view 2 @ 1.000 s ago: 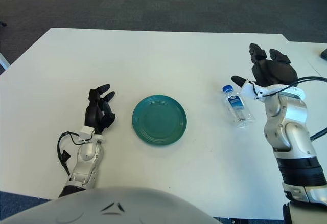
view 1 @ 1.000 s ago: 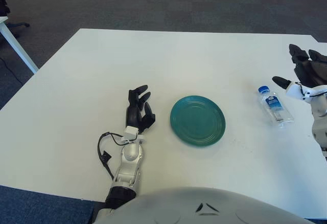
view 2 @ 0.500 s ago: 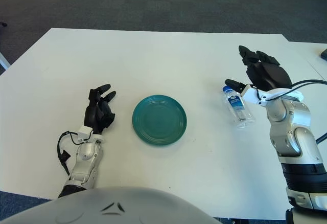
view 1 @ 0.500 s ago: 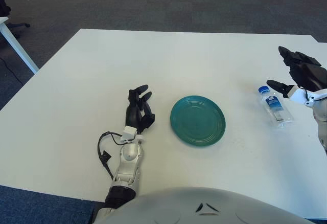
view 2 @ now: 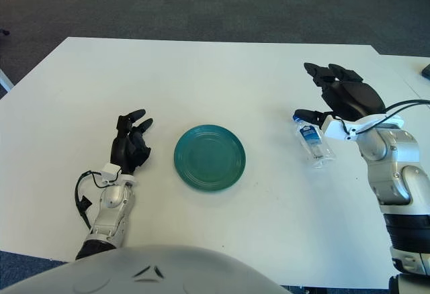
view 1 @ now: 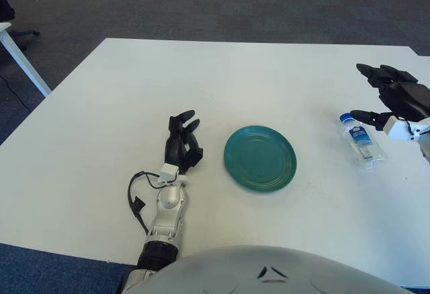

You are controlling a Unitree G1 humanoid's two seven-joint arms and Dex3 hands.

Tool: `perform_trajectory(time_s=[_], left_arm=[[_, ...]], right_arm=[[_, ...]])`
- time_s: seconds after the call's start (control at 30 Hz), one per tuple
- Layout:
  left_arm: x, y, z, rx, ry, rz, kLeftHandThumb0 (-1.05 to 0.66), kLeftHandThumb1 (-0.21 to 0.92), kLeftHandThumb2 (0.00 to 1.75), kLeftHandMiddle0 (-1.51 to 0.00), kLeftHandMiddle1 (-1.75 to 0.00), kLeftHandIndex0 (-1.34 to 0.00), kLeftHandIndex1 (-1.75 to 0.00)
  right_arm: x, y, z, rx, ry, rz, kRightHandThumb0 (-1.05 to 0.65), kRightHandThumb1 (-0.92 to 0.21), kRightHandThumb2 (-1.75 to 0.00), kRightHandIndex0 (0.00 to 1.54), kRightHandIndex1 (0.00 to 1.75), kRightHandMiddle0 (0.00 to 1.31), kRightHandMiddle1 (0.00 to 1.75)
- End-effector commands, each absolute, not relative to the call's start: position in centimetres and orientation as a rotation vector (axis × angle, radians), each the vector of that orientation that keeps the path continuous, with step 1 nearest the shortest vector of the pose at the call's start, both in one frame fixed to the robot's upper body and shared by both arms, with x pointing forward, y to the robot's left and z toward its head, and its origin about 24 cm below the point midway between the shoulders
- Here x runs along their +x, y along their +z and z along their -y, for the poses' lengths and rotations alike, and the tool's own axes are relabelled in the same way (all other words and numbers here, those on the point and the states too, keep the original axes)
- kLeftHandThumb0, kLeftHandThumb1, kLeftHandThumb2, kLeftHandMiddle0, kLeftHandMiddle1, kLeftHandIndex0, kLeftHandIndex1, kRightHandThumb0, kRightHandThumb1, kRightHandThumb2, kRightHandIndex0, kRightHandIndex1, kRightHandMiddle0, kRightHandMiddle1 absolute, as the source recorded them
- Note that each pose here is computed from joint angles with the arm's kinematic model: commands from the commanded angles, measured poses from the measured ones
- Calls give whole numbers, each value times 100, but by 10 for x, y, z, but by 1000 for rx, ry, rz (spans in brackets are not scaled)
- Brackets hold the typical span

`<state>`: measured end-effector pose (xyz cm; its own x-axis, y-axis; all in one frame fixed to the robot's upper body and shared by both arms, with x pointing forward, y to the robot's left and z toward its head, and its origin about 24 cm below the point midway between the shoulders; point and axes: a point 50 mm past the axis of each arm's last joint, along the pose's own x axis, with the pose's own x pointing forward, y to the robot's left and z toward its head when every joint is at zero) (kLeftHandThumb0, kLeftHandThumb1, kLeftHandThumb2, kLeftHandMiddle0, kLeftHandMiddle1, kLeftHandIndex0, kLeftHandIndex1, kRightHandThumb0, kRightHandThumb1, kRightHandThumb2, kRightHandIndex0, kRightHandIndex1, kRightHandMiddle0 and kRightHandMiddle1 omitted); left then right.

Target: Put the bottle into the plate.

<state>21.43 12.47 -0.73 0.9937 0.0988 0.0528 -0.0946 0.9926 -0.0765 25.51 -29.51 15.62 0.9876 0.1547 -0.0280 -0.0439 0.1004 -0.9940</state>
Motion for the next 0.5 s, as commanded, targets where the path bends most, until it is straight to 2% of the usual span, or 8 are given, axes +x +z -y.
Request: perform_trajectory(time_s=[0.0, 0.47], left_arm=[[192, -41, -139, -28, 111, -100, -68, 92, 93, -34, -64, 0, -111], [191, -44, -143, -11, 116, -102, -69, 92, 92, -34, -64, 0, -109]], right_arm=[[263, 165, 318, -1494, 164, 102, -105, -92, -53, 6, 2, 0, 35], [270, 173, 317, -1620, 323, 220, -105, -92, -50, 8, 2, 0, 32]])
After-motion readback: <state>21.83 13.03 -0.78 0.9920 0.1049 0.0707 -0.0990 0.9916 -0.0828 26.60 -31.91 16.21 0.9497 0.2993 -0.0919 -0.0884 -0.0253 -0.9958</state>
